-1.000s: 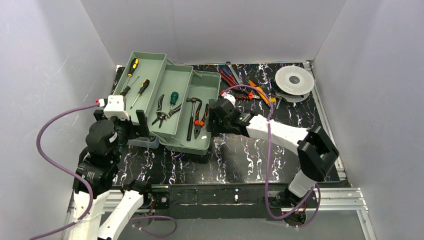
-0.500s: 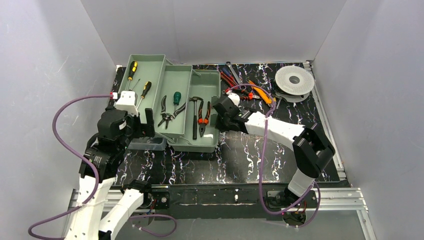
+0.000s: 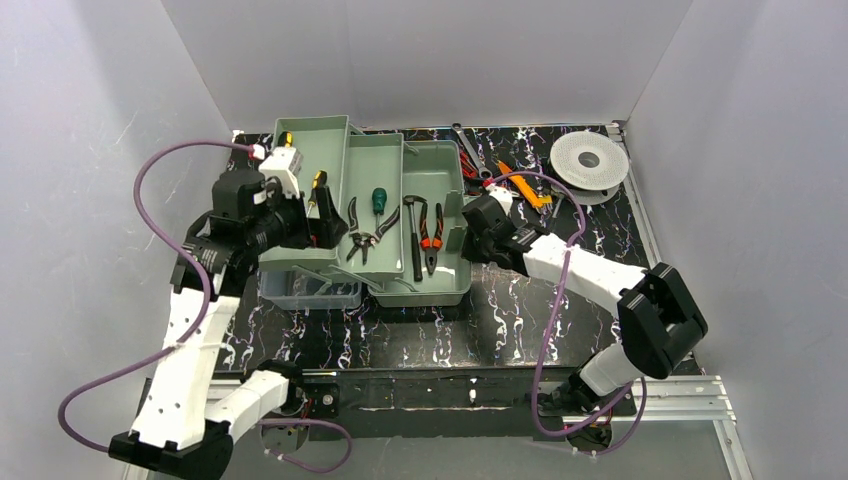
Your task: Pack the tool kit
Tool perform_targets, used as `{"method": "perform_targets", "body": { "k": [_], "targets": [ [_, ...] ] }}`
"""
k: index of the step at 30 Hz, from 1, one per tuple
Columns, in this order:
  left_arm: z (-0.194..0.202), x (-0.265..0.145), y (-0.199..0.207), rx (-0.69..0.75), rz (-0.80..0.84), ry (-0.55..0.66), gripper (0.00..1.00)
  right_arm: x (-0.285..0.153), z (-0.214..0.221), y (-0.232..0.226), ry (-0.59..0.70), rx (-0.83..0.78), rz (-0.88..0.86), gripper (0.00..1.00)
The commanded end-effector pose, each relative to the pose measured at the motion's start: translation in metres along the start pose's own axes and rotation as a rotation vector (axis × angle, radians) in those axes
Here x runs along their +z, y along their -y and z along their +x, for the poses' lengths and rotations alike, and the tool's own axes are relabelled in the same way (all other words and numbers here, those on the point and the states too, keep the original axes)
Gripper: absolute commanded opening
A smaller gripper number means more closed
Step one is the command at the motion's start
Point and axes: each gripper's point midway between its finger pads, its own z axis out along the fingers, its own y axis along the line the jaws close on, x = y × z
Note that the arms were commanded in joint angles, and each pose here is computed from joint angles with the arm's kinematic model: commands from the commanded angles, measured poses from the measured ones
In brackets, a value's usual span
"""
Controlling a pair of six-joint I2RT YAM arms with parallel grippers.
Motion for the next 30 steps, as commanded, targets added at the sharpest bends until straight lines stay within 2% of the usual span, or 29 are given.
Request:
{"method": "perform_targets", "body": {
  "k": [1,4,8,11,14,18,21,27,30],
  "targets": [
    [-0.037,-0.010,0.000,-0.063,0.018,0.061,0.98,-0.007,-0.025,0.031,0.107,0.004,0.091,0.01],
    [-0.064,-0.007,-0.016,-0.176,-0.002,0.080,0.98,-0.006,-0.026,0.036,0.105,-0.004,0.089,0.01],
    [-0.101,-0.003,-0.028,-0.385,0.071,0.175,0.98,-0.001,-0.019,0.026,0.071,-0.014,0.015,0.01],
    [-0.121,0.004,-0.047,-0.525,0.137,0.195,0.98,0.003,-0.015,0.020,0.055,-0.031,-0.021,0.01],
    [-0.135,0.001,-0.097,-0.700,0.129,0.258,0.98,0.004,-0.013,0.020,0.053,-0.041,-0.031,0.01],
    [-0.143,-0.019,-0.160,-0.904,0.113,0.419,0.98,0.004,-0.008,0.017,0.038,-0.050,-0.062,0.01],
    [-0.137,-0.014,-0.190,-0.991,0.113,0.469,0.98,0.004,-0.007,0.013,0.032,-0.051,-0.085,0.01],
    [-0.086,0.034,-0.246,-1.186,0.062,0.360,0.98,0.006,0.001,0.009,0.024,-0.035,-0.135,0.01],
    [-0.057,0.056,-0.260,-1.257,0.053,0.294,0.98,0.010,0.009,0.008,0.011,-0.024,-0.156,0.01]
  ]
}}
